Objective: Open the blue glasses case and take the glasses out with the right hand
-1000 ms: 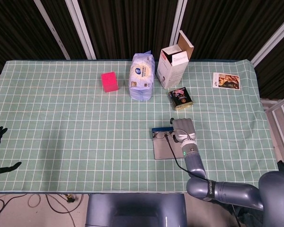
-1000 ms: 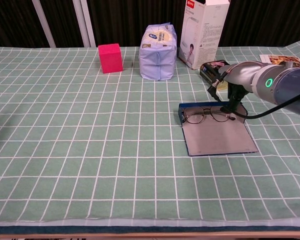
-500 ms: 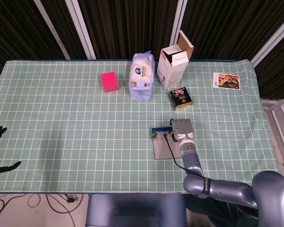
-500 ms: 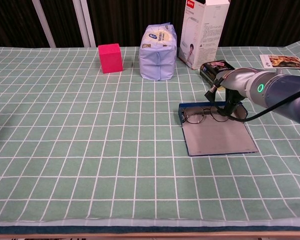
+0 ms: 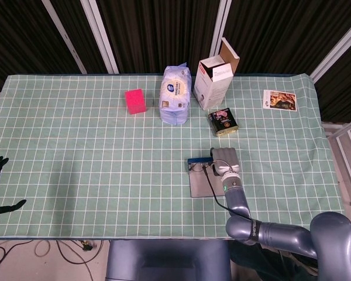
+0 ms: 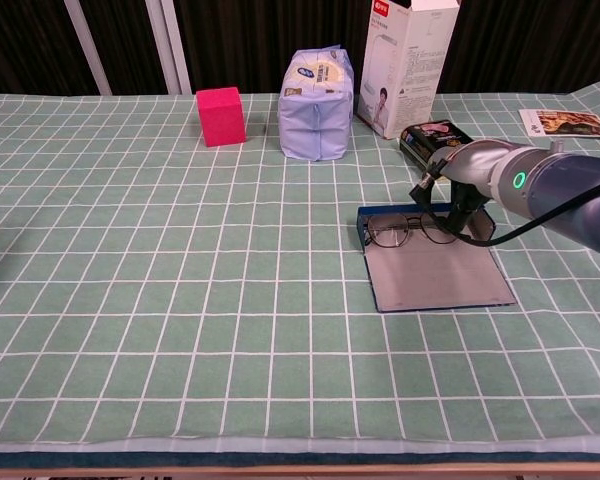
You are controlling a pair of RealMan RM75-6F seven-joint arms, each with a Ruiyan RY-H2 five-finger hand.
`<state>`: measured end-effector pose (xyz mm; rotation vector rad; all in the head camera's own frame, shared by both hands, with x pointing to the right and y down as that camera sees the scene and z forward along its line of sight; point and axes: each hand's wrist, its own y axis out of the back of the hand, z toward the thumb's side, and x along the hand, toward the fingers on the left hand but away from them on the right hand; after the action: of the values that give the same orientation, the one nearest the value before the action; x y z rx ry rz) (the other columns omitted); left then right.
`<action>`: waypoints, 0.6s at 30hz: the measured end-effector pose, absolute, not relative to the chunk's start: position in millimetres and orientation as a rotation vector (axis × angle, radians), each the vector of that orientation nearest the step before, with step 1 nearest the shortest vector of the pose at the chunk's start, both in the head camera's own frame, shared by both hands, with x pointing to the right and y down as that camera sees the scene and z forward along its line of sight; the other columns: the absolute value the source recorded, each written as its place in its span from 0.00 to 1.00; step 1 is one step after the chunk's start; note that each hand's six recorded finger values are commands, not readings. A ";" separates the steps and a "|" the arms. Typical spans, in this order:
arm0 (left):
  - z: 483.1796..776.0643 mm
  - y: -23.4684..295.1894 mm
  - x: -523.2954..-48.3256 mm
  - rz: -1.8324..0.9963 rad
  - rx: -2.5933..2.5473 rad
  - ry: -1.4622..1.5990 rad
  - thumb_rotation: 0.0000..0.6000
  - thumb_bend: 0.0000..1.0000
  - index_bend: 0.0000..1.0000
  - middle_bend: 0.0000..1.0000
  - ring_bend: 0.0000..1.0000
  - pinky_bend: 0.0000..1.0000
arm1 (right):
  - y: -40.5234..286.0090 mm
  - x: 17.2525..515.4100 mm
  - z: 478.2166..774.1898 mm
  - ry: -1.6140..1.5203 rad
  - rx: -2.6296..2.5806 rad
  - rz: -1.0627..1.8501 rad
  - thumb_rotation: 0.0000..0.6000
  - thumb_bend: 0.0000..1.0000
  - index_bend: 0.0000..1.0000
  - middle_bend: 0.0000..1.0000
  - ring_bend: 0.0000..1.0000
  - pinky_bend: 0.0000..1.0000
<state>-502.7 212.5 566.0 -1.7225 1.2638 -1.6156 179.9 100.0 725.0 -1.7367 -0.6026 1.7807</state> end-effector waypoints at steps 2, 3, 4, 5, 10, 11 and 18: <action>566.1 212.5 -502.7 -1.616 -1.723 1.265 1.00 0.00 0.00 0.00 0.00 0.00 | 100.2 179.1 724.7 -0.604 -1.739 1.780 1.00 0.53 0.37 0.97 1.00 1.00; 566.1 212.4 -502.8 -1.616 -1.723 1.266 1.00 0.00 0.00 0.00 0.00 0.00 | 100.2 178.6 724.6 -0.605 -1.740 1.779 1.00 0.53 0.37 0.97 1.00 1.00; 566.1 212.4 -502.8 -1.616 -1.722 1.265 1.00 0.00 0.00 0.00 0.00 0.00 | 100.1 178.1 724.5 -0.605 -1.740 1.778 1.00 0.53 0.37 0.97 1.00 1.00; 566.2 212.5 -502.8 -1.616 -1.723 1.265 1.00 0.00 0.00 0.00 0.00 0.00 | 100.0 177.6 724.3 -0.605 -1.740 1.776 1.00 0.53 0.37 0.97 1.00 1.00; 566.4 212.5 -502.8 -1.617 -1.724 1.265 1.00 0.00 0.00 0.00 0.00 0.00 | 100.2 175.7 724.4 -0.598 -1.741 1.773 1.00 0.54 0.38 0.97 1.00 1.00; 566.4 212.5 -502.8 -1.617 -1.724 1.265 1.00 0.00 0.00 0.00 0.00 0.00 | 100.3 175.0 724.4 -0.599 -1.743 1.772 1.00 0.55 0.38 0.97 1.00 1.00; 566.5 212.5 -503.1 -1.619 -1.725 1.267 1.00 0.00 0.00 0.00 0.00 0.00 | 101.2 172.9 725.5 -0.598 -1.748 1.772 1.00 0.57 0.38 0.97 1.00 1.00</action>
<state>-503.1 212.5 566.5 -1.7250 1.2669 -1.6188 172.9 101.2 725.5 -1.7477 -0.5981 1.7725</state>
